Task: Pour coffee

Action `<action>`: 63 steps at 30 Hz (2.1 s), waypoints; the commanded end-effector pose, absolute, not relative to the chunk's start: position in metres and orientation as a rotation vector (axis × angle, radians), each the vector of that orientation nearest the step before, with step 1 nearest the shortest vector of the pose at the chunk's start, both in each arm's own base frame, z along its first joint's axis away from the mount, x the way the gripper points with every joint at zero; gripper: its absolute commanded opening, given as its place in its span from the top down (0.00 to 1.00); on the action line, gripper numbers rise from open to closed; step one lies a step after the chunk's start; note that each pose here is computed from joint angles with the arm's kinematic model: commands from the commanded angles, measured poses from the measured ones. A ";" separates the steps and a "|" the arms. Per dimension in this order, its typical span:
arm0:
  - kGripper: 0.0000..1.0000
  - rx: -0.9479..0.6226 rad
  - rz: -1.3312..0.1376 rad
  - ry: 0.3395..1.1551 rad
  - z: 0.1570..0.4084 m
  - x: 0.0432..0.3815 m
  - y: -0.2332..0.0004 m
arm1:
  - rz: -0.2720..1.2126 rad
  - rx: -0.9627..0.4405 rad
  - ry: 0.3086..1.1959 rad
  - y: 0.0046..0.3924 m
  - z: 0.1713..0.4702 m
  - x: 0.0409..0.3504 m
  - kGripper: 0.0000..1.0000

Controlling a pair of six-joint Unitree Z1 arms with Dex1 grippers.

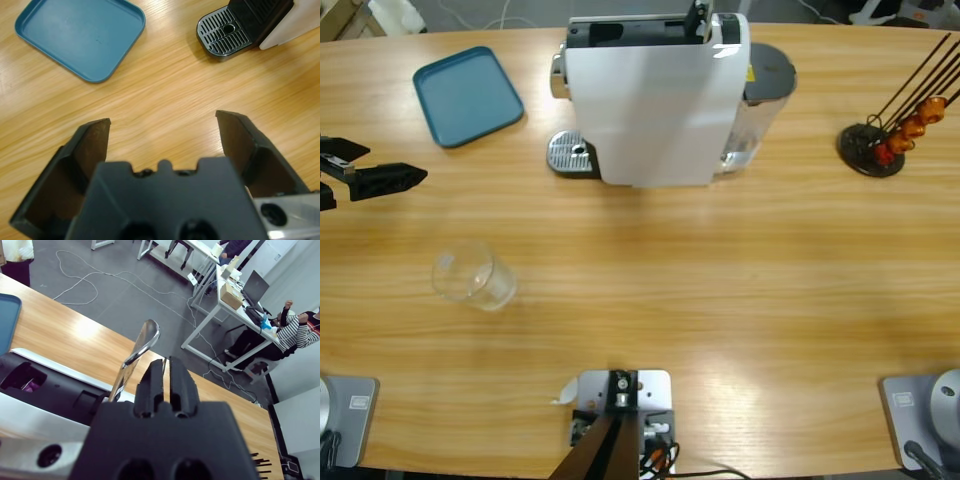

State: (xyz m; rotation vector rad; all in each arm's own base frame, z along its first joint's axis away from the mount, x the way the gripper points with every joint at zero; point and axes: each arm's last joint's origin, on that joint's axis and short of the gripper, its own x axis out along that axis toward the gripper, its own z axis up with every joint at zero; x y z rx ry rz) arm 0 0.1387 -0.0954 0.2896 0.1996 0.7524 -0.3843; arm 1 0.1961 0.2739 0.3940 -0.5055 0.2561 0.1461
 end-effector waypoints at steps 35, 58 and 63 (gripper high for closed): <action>0.09 0.227 -0.402 0.798 0.277 0.139 -0.098 | 0.336 -0.685 0.349 0.390 0.308 0.196 1.00; 0.09 0.226 -0.407 0.802 0.276 0.139 -0.098 | 0.356 -0.707 0.399 0.403 0.272 0.213 1.00; 0.09 0.223 -0.413 0.803 0.277 0.139 -0.098 | 0.344 -0.706 0.407 0.401 0.269 0.219 1.00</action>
